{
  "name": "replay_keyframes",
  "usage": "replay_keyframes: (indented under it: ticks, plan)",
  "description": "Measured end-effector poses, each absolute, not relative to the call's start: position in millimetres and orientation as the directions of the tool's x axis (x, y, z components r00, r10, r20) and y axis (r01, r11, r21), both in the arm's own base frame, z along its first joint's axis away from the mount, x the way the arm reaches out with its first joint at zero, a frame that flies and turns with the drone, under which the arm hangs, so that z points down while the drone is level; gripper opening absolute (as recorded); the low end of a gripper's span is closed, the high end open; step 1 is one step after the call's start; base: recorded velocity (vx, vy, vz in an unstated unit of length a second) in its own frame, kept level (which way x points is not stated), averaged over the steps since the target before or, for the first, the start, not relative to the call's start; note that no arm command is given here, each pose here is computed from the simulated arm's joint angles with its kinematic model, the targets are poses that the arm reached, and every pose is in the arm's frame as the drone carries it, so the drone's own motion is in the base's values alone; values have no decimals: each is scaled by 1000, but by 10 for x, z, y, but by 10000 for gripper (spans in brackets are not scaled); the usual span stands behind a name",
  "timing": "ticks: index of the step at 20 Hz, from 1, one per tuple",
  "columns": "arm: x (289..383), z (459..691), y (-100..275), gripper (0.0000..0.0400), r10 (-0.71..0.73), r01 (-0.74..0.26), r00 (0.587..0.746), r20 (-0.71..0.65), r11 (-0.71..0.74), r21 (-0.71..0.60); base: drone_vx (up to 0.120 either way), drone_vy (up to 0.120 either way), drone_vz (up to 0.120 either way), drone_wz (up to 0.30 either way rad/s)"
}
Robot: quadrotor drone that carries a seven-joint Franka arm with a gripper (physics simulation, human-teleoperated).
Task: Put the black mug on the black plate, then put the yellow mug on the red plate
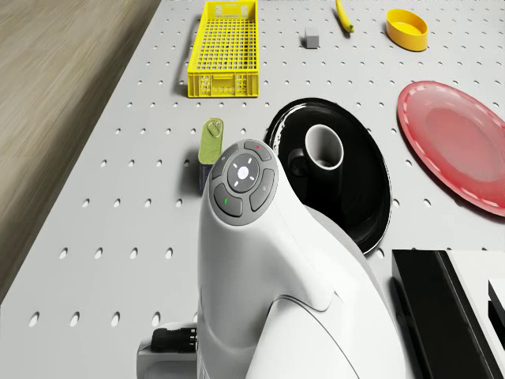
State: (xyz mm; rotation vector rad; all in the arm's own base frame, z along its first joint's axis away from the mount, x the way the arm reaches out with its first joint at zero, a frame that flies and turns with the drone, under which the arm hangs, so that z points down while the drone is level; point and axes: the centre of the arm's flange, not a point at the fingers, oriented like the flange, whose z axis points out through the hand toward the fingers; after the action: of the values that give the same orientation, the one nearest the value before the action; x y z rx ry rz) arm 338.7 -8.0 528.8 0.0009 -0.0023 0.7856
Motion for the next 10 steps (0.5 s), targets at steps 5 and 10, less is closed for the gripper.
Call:
replay_keyframes:
  ticks: [5, 10]
  plan:
    - [3387, 5287, -80, 100, 707, -707, 707, 2, 707, 0, 120, -120, 0, 0]
    - [3387, 5287, -80, 100, 707, -707, 707, 2, 707, 0, 120, -120, 0, 0]
